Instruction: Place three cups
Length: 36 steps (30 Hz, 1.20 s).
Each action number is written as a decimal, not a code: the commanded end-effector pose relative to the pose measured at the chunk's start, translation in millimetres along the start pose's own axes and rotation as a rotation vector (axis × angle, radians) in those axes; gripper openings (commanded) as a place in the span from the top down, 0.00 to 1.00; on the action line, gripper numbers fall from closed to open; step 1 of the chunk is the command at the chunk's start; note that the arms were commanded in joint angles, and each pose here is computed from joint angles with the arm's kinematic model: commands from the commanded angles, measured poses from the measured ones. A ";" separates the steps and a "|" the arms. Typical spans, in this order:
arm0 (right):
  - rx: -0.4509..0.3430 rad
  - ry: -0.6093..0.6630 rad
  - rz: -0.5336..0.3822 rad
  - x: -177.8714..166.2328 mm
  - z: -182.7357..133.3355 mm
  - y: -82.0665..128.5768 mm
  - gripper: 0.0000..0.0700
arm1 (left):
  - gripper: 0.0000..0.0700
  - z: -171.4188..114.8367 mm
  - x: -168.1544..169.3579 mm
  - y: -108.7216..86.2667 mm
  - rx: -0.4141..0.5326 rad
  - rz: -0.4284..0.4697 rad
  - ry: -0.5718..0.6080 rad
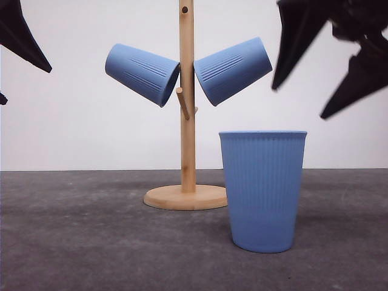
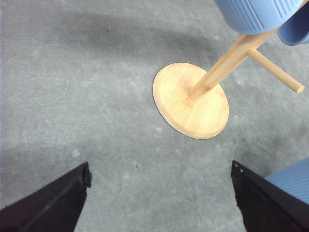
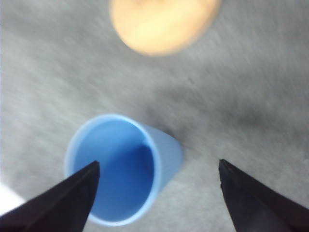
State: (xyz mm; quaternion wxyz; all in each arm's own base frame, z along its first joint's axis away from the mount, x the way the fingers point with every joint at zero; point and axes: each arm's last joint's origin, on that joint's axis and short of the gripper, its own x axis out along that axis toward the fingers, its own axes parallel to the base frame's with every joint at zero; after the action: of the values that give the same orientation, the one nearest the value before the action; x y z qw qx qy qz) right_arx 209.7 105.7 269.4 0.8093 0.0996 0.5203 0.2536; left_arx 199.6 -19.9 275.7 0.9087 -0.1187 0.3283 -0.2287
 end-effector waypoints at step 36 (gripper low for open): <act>-0.057 0.232 0.066 35.5 10.9 9.4 0.99 | 0.21 -1.4 2.1 -14.1 0.010 -0.207 0.054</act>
State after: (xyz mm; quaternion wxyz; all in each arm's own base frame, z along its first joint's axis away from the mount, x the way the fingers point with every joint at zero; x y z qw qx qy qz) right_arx 225.4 130.6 243.9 0.7333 0.0766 0.6130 0.2840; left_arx 194.1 -32.3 274.4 0.8726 -0.1395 0.3462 -0.3150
